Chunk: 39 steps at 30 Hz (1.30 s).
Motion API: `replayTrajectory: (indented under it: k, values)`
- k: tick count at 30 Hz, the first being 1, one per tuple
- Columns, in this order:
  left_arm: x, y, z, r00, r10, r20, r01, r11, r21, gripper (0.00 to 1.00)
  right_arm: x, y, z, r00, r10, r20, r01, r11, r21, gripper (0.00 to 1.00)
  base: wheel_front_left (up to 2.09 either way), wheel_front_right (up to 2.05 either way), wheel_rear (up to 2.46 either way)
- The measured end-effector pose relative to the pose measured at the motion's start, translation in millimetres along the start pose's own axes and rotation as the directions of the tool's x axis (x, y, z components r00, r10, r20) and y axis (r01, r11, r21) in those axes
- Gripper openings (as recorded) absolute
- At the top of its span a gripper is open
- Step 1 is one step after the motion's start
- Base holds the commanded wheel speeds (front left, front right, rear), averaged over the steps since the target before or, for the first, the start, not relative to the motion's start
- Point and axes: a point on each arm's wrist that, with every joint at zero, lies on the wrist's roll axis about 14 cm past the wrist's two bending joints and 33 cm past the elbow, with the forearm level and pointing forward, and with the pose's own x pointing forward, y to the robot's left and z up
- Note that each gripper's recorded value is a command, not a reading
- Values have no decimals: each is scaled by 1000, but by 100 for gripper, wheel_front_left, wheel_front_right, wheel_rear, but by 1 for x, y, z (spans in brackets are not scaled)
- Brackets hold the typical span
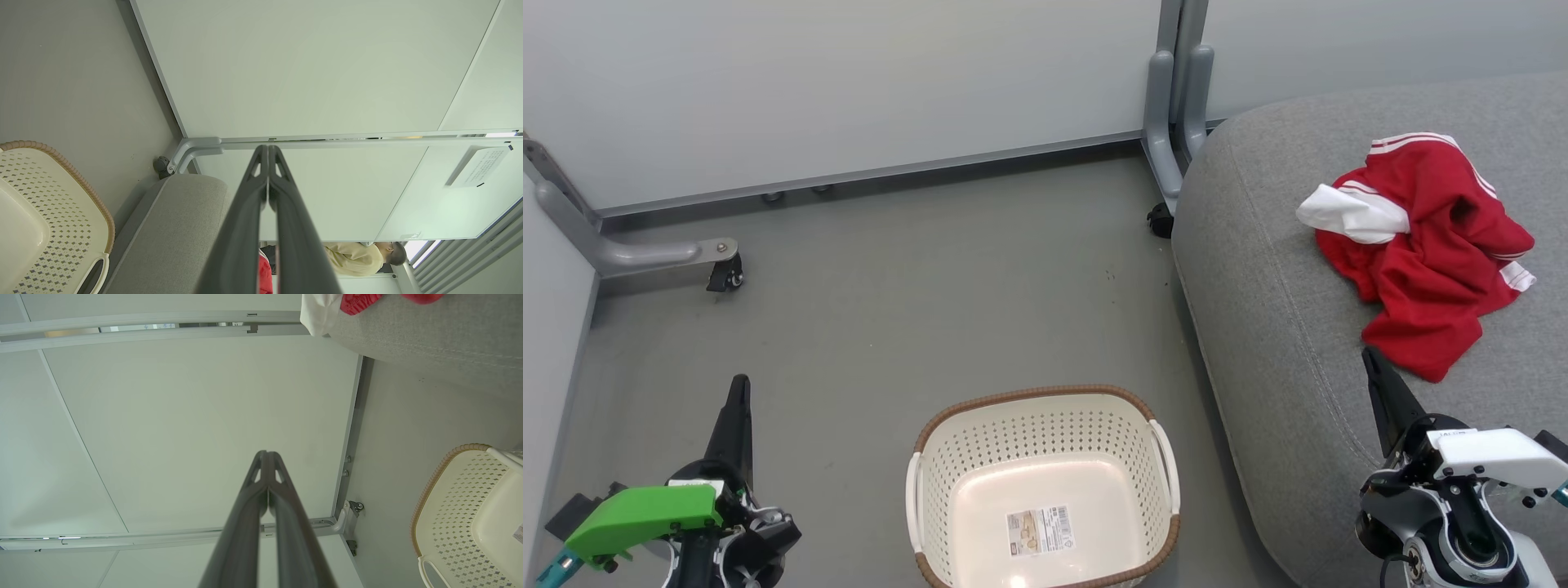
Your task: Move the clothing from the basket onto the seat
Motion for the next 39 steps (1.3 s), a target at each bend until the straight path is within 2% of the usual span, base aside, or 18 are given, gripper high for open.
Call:
replayTrajectory:
  k: [39]
  values:
    - [0, 0, 0, 1000, 0, 0, 0, 1000, 0, 0, 0, 0, 0, 1000, 0, 0, 0, 1000, 0, 0, 0, 0, 0]
